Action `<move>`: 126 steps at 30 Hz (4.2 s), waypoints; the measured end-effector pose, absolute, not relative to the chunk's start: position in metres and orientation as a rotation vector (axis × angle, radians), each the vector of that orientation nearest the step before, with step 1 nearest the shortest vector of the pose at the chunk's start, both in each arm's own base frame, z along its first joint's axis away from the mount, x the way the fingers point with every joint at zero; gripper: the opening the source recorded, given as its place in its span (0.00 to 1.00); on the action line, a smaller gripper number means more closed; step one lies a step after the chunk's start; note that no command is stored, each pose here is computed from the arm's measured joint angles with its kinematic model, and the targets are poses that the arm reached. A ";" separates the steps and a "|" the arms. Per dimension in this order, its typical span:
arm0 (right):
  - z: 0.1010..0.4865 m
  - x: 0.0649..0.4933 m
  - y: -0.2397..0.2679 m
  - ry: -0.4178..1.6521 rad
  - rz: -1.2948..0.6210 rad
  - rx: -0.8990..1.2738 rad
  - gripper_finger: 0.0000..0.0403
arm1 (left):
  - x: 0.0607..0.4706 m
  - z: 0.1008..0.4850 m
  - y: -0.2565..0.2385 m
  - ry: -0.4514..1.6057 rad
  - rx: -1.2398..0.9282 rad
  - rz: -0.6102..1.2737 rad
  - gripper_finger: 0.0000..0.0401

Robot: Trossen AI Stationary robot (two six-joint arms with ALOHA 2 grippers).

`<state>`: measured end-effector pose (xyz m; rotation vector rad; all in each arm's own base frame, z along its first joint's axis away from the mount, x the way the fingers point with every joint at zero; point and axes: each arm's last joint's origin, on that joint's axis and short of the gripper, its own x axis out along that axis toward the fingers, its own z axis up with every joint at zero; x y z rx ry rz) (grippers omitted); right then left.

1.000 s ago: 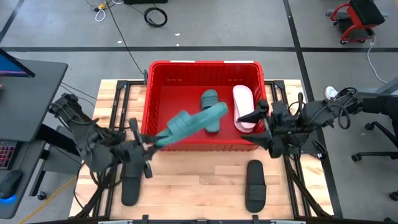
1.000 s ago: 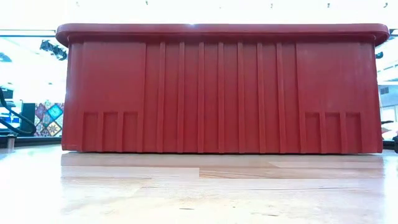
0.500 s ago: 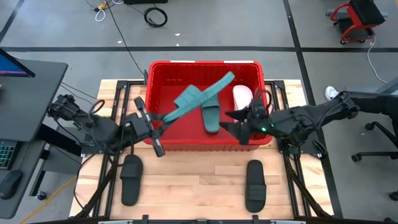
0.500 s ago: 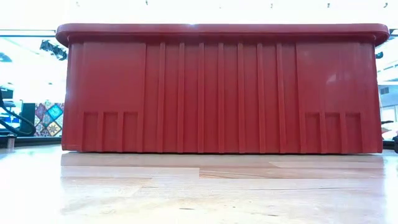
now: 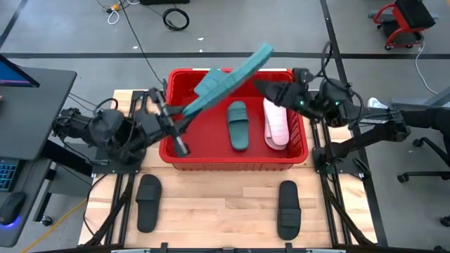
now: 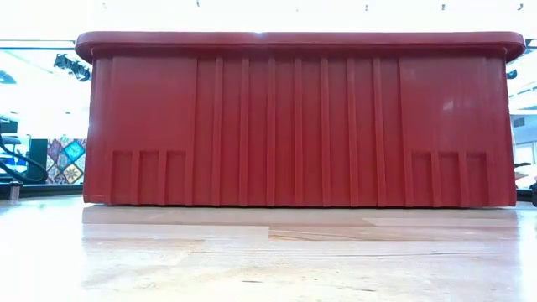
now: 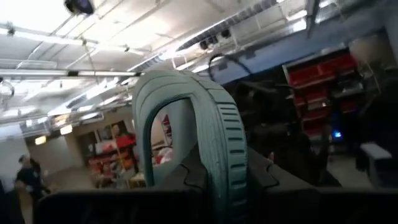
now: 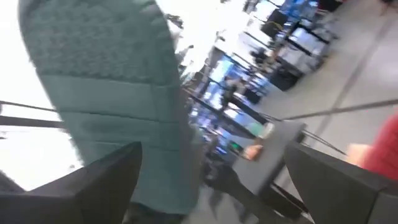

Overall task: Pick and place slides into bin
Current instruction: Stack the blue slipper on top of the other blue slipper in the red bin

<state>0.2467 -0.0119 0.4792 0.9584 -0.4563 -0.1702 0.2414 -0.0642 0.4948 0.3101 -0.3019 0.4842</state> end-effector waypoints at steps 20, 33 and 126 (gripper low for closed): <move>0.498 0.219 -0.082 -0.563 -0.062 0.673 0.99 | 0.285 0.486 0.008 -0.507 0.112 0.452 0.11; 0.511 0.181 -0.098 -0.548 0.001 0.419 0.98 | 0.325 0.465 0.021 -0.727 -0.225 0.298 0.11; 0.234 0.314 -0.248 0.592 -0.074 1.073 0.14 | 0.239 0.453 0.033 0.048 -0.131 0.537 0.75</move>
